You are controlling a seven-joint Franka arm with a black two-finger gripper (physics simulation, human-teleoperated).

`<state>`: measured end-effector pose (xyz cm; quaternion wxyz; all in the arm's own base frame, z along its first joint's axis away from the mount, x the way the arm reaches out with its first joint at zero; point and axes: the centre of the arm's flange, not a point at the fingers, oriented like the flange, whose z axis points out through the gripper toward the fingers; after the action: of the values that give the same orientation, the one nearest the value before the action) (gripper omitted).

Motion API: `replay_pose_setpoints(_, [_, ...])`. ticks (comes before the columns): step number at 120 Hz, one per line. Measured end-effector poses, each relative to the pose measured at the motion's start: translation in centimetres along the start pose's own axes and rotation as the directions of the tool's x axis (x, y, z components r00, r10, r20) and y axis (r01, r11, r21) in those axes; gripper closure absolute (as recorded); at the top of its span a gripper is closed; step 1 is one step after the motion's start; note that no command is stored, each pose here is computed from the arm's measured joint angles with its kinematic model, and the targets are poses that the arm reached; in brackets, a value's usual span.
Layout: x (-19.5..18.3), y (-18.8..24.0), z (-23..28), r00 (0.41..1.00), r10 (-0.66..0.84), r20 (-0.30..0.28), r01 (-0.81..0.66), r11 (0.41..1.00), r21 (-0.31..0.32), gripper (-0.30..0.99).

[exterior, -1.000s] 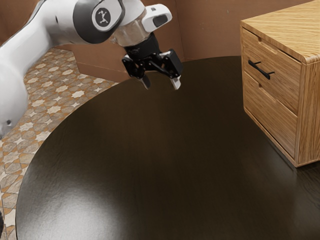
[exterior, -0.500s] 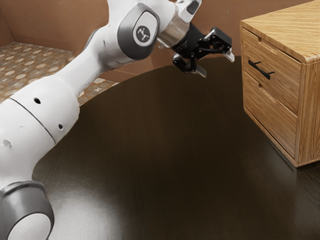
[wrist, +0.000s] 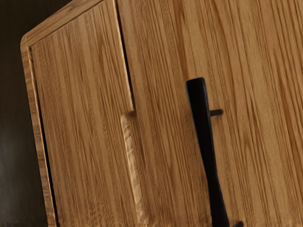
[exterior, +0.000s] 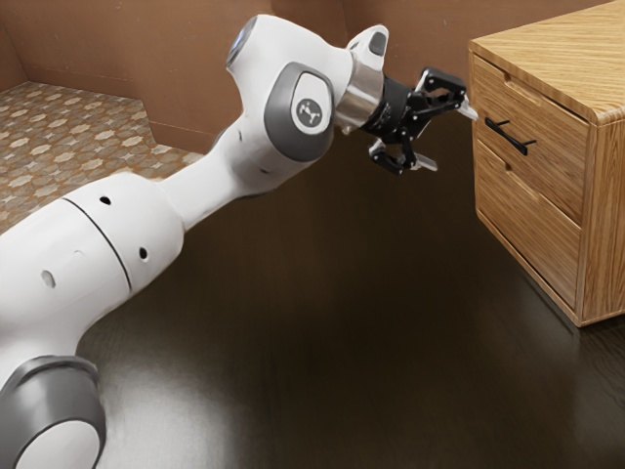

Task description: Pull the drawer handle with one arm to open the drawer

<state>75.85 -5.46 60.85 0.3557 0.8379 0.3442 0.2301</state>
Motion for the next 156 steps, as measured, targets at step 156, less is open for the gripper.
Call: replay_pose_setpoints(156, [-0.8,0.6,7.7,0.944,-0.319,-0.08,0.322,0.946,0.032,0.0])
